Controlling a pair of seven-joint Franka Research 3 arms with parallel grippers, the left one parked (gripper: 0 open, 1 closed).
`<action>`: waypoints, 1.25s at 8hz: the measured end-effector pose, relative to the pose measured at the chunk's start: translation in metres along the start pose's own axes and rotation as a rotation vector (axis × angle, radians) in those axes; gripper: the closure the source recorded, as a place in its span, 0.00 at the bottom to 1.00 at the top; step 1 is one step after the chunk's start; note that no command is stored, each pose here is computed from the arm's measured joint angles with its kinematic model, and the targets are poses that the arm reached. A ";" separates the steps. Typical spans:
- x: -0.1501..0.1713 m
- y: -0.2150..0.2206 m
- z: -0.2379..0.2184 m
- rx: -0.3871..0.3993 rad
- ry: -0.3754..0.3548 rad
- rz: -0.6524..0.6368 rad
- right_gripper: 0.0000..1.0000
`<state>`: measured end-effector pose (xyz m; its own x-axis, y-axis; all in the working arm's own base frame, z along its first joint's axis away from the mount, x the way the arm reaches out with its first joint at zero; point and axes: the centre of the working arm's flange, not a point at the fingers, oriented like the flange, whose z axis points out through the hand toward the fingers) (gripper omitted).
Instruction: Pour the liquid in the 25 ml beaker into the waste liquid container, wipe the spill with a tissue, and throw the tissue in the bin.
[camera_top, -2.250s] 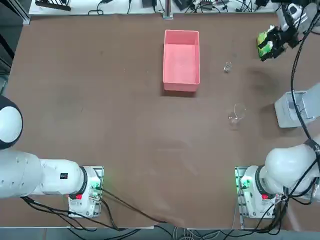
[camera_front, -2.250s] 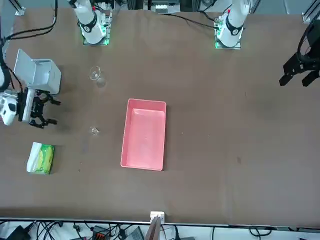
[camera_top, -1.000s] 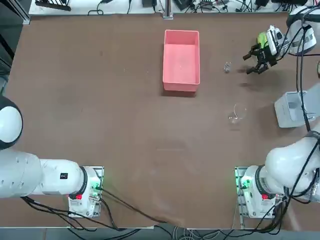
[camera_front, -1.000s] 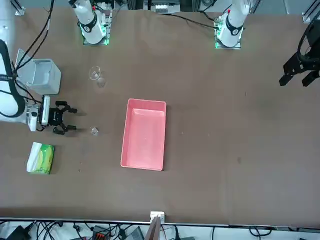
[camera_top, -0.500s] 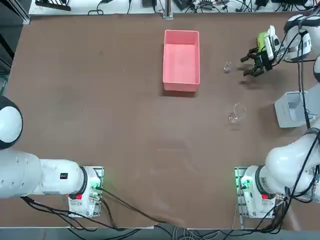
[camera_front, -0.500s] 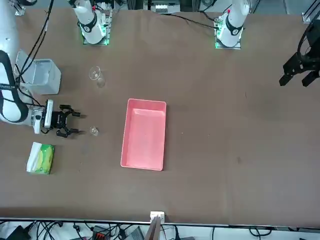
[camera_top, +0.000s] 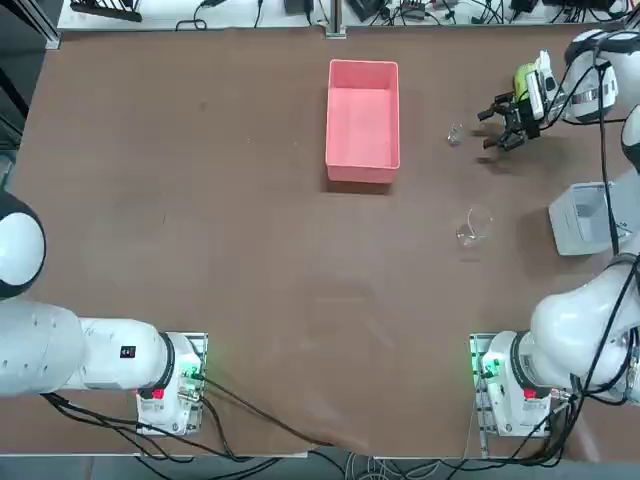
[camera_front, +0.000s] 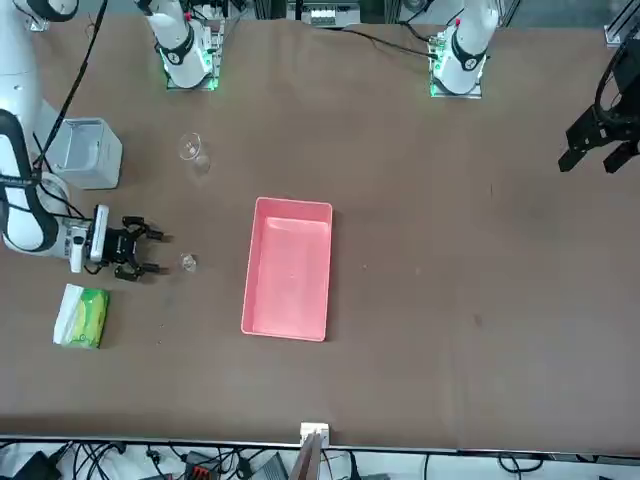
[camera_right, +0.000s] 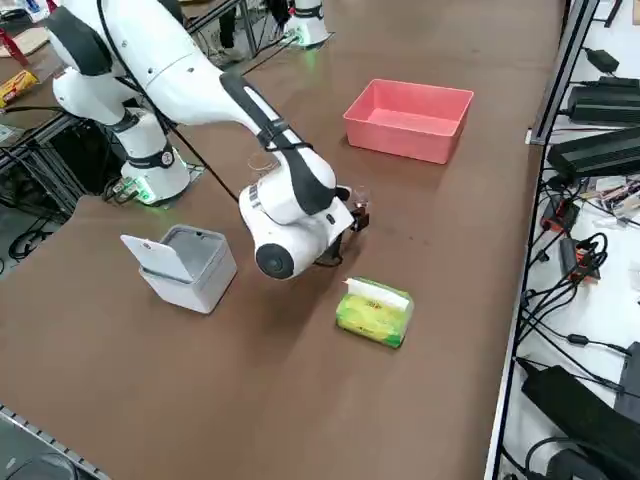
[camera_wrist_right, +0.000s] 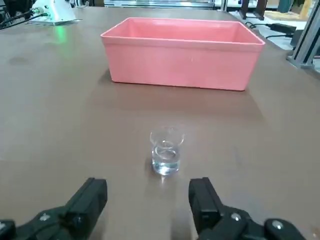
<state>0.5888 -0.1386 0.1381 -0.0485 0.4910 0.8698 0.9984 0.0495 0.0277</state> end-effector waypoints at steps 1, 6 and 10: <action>-0.004 0.001 0.005 0.004 0.006 -0.004 0.00; -0.015 0.011 0.038 0.012 0.045 -0.010 0.00; -0.012 0.015 0.049 0.017 0.054 -0.015 0.00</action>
<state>0.6030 -0.1015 0.1041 -0.0613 0.4426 0.8946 0.9969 0.0715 0.0329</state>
